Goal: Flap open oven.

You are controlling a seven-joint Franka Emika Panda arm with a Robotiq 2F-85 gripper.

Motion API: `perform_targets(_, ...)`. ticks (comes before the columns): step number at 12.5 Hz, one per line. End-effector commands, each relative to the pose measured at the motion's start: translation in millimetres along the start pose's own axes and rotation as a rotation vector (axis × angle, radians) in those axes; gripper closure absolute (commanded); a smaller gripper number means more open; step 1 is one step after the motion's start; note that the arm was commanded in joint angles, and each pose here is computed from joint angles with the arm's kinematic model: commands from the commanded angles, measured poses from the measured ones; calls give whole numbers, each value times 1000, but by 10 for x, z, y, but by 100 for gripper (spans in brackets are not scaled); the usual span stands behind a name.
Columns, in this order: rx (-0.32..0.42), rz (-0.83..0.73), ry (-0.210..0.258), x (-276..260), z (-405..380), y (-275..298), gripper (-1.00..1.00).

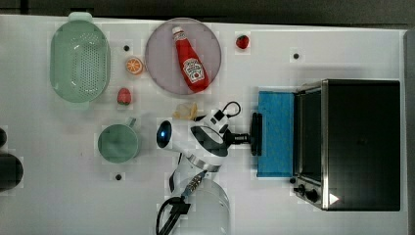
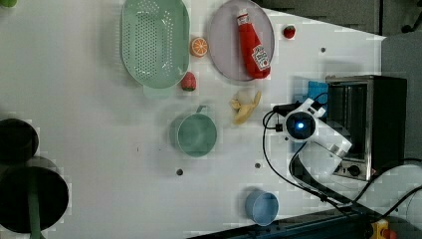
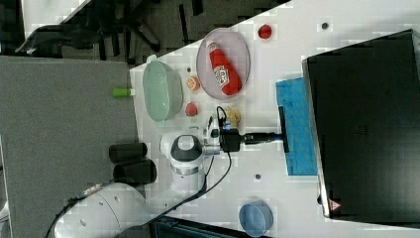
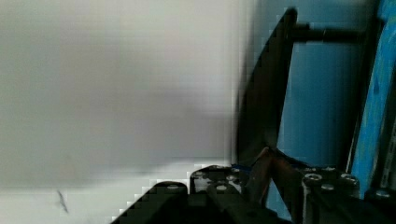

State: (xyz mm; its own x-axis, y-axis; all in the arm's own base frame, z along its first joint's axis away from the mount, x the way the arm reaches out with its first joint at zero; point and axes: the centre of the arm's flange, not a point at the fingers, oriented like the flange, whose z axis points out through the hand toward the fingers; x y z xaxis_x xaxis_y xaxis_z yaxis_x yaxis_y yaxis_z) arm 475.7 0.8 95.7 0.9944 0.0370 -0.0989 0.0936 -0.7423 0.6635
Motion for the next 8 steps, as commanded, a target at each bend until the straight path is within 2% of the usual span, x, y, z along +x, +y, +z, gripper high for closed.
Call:
perform_targets(1, 88, 222, 65, 335, -374, 281, 65)
perform_targets(2, 146, 303, 62, 421, -548, 372, 65)
perform_targets(5, 319, 577, -26, 495, -1033, 779, 65)
perform_targets(8, 443, 772, -79, 470, -1494, 1309, 65)
